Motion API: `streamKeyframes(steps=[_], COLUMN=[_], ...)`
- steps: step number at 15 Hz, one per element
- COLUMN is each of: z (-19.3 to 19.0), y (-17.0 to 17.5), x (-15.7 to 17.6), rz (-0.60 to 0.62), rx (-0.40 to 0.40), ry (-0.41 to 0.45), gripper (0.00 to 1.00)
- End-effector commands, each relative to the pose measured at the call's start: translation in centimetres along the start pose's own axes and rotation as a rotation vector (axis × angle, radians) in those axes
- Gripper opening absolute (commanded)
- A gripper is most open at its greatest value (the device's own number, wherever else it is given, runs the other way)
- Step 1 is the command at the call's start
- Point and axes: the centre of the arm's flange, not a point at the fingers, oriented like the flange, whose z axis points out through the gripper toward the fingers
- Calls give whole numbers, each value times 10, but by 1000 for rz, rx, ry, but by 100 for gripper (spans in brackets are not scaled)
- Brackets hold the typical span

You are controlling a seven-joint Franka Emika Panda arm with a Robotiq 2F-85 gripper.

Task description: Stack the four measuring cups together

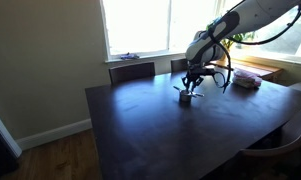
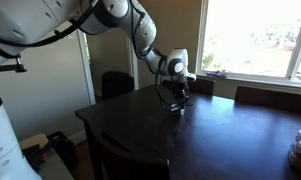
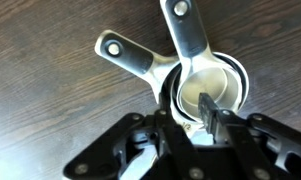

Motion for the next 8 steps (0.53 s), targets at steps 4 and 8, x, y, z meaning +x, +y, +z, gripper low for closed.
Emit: streamKeyframes(steps=[4,8], z=[-46,-91], y=[-5,-8], x=[-11,-20], rz=[-23,-116], rx=[43,34], ry=[-8,-67], gripper=[86,100])
